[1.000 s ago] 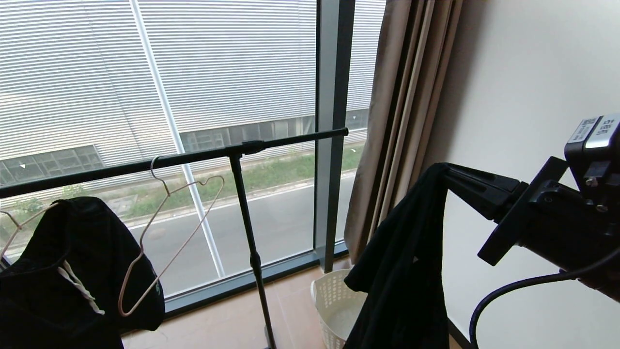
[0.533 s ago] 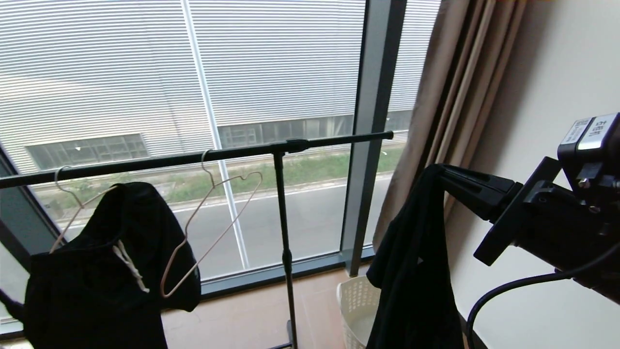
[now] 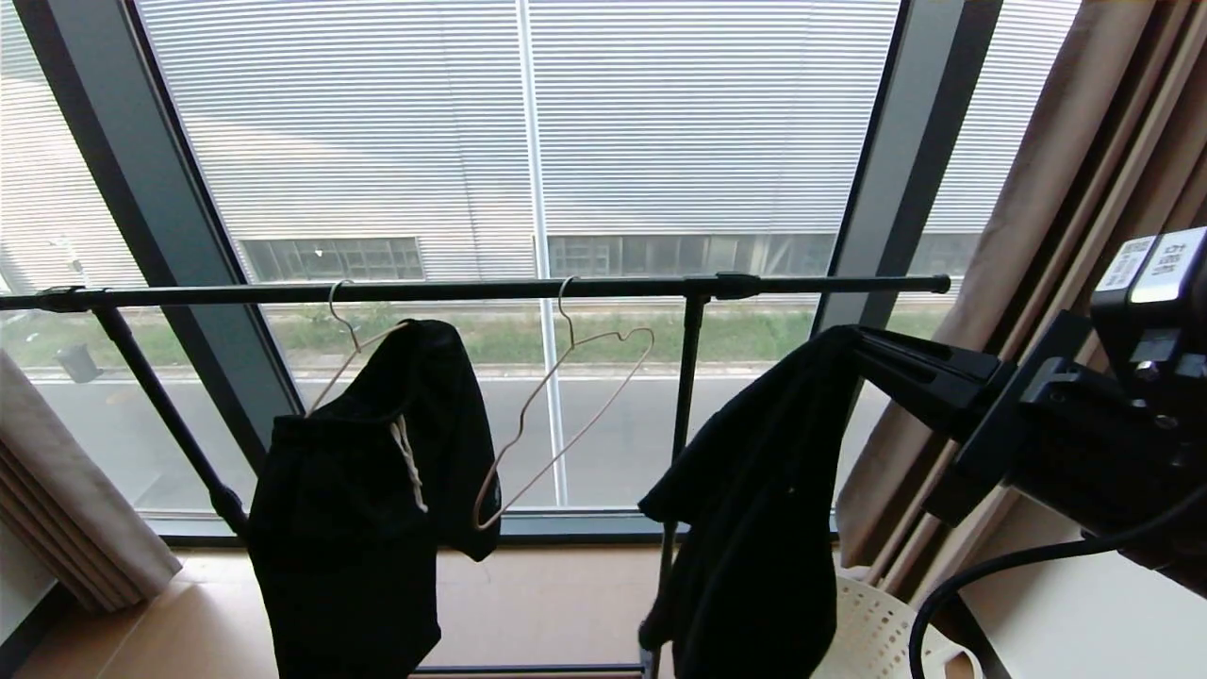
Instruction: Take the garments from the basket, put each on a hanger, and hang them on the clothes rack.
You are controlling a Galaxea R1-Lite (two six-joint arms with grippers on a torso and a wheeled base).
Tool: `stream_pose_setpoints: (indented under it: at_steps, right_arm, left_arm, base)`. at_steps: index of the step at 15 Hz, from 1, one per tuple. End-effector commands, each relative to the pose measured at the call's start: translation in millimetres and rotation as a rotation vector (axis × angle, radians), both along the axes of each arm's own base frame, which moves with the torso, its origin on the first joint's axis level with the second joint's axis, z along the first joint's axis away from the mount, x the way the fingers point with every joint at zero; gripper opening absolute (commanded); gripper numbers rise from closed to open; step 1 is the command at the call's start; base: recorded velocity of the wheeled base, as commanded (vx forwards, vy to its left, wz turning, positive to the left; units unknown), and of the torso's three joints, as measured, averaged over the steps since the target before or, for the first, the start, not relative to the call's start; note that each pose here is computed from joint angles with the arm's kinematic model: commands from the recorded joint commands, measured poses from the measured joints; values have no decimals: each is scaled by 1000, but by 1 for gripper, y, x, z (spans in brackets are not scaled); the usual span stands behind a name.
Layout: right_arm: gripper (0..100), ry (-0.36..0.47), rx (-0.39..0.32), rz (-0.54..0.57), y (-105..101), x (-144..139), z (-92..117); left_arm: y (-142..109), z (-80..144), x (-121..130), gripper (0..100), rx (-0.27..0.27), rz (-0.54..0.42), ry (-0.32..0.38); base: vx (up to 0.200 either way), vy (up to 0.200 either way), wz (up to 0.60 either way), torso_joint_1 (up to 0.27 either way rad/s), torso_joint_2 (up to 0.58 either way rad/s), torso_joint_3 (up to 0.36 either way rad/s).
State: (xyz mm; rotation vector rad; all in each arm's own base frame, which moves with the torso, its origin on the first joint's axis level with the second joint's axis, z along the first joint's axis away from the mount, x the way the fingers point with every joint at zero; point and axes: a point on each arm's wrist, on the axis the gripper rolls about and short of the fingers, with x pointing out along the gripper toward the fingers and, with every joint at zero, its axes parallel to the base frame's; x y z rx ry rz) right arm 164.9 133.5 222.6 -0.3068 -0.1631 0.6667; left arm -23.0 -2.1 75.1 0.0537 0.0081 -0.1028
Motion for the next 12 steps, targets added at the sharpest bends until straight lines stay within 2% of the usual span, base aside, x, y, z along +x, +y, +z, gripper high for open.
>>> stream_pose_setpoints:
  at_steps: [1, 7, 10, 12]
  right_arm:
    - [0, 1, -1, 1, 0, 0, 0]
    - [0, 1, -1, 1, 0, 0, 0]
    - [0, 0, 0, 1, 0, 0, 0]
    - [0, 1, -1, 1, 0, 0, 0]
  left_arm:
    - [0, 0, 0, 100, 1, 0, 0]
    - [0, 0, 0, 100, -1, 0, 0]
    - [0, 0, 0, 100, 1, 1, 1]
    - [0, 0, 0, 100, 1, 1, 1]
  base:
    - [0, 200, 0, 12, 2, 2]
    - [0, 200, 0, 1, -1, 3]
    - [0, 0, 0, 0, 0, 0]
    - [-200, 0, 0, 2, 2, 7]
